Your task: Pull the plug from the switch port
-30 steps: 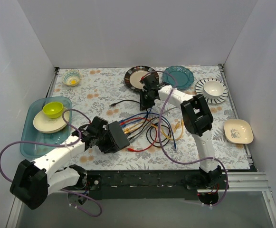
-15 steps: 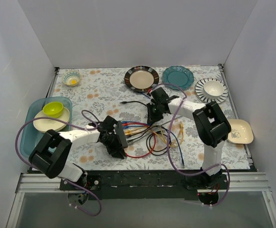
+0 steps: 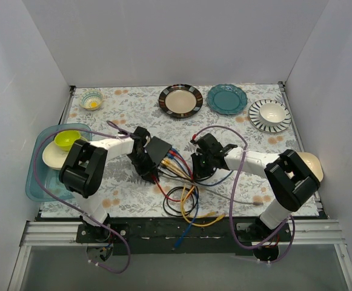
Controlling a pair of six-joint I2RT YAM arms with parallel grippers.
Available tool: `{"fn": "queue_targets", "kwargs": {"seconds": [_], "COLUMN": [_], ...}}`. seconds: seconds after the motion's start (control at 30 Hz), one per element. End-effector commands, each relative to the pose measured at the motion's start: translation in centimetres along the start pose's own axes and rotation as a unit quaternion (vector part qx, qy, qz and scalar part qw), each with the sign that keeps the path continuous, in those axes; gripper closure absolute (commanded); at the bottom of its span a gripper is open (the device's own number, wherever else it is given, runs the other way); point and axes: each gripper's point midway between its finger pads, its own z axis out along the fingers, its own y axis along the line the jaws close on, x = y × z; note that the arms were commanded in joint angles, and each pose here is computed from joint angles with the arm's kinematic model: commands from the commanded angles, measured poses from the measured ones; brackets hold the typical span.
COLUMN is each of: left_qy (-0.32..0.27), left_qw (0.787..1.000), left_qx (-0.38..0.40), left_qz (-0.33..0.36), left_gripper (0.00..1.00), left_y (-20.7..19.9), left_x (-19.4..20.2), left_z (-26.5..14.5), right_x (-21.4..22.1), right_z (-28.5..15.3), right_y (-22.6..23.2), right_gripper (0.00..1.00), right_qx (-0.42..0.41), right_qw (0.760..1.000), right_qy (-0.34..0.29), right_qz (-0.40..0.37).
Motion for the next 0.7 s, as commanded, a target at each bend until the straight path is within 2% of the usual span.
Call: {"fn": "queue_targets", "kwargs": {"seconds": [0.0,0.2,0.27,0.4,0.53,0.63,0.67], "left_qy": [-0.147,-0.150,-0.156,-0.185,-0.248,-0.276,-0.276], "left_qw": [0.986,0.986,0.986,0.981,0.967,0.961,0.961], "left_qx": [-0.073,-0.067,-0.061,-0.055,-0.057,-0.032,-0.020], "left_qz": [0.013,0.000,-0.006,-0.001,-0.001,-0.003,-0.004], "left_gripper": [0.75,0.74,0.74,0.74,0.71,0.69,0.69], "left_y": [0.7,-0.2,-0.5,-1.2,-1.4,-1.7,-2.0], "left_x": [-9.6,-12.8,-13.7,-14.8,-15.7,-14.9,-14.4], "left_z": [1.2,0.8,0.1,-2.3,-6.4,-8.9,-9.3], "right_x": [4.9,5.7,5.7,2.1,-1.7,-2.3,-1.4], "right_z": [-0.4,0.6,0.7,-0.7,-4.0,-5.1,-4.8], "right_y": [2.9,5.4,5.0,3.4,3.0,2.6,1.9], "right_gripper": [0.85,0.84,0.84,0.84,0.78,0.75,0.75], "right_qx": [-0.055,-0.074,-0.058,-0.005,0.025,0.042,0.049], "right_qw": [0.996,0.993,0.994,0.999,0.999,0.998,0.998], "right_qy": [0.068,0.090,0.095,0.039,-0.022,-0.039,-0.027], "right_qz": [0.017,-0.018,-0.019,-0.025,-0.025,-0.035,-0.037]}}
